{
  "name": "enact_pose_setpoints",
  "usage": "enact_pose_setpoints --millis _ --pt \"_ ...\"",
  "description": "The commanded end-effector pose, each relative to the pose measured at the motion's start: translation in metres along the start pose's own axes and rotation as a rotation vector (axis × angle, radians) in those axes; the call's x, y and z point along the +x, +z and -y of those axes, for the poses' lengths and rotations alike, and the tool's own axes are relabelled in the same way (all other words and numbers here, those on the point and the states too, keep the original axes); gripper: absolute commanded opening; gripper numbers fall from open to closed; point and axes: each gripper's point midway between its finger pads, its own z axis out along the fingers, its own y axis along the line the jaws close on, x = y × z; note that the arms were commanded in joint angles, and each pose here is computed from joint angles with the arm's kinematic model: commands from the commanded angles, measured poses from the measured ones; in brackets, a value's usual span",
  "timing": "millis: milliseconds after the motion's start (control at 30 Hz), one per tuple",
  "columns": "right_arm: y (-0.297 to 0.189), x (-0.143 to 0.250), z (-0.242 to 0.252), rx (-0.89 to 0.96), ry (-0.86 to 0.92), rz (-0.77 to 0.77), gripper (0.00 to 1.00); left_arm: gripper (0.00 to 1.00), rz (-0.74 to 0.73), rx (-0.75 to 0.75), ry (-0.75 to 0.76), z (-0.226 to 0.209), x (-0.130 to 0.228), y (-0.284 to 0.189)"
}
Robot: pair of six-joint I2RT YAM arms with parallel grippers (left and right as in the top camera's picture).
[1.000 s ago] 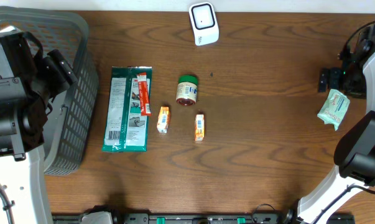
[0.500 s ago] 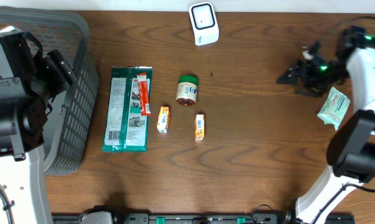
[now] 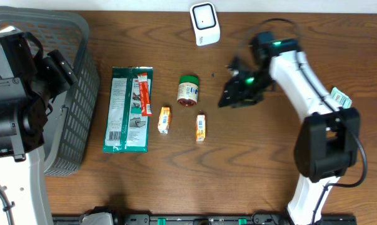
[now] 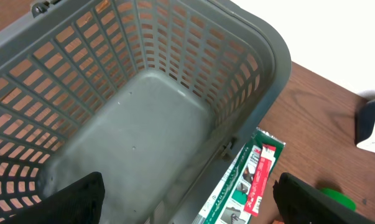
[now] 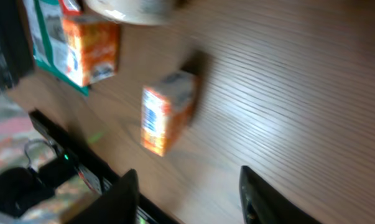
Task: Scan the item barcode
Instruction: 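Swing the right gripper left toward the green-lidded jar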
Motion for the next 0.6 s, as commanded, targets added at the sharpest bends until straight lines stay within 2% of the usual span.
enact_pose_setpoints --millis 0,267,300,433,500,533,567 --pt "0.022 0.003 -0.034 0.001 -0.008 -0.016 0.38 0.88 0.009 -0.01 -0.006 -0.003 -0.002 -0.002" --pt "0.063 0.0 -0.054 0.346 -0.043 0.075 0.24 0.88 0.009 -0.01 -0.006 -0.003 -0.002 -0.002" --pt "0.066 0.0 -0.057 0.37 -0.052 0.09 0.21 0.88 0.009 -0.01 -0.006 -0.003 -0.002 -0.002" --pt "0.081 0.001 -0.08 0.395 -0.131 0.126 0.18 0.88 0.009 -0.01 -0.006 -0.003 -0.002 -0.002" --pt "0.087 0.001 -0.089 0.409 -0.17 0.146 0.11 0.88 0.009 -0.01 -0.006 -0.003 -0.002 -0.002" --pt "0.092 0.0 -0.094 0.432 -0.2 0.166 0.01 0.88 0.008 -0.01 -0.006 -0.003 -0.002 -0.002" --pt "0.094 0.0 -0.096 0.446 -0.215 0.178 0.01 0.88 0.008 -0.01 -0.006 -0.003 -0.002 -0.002"
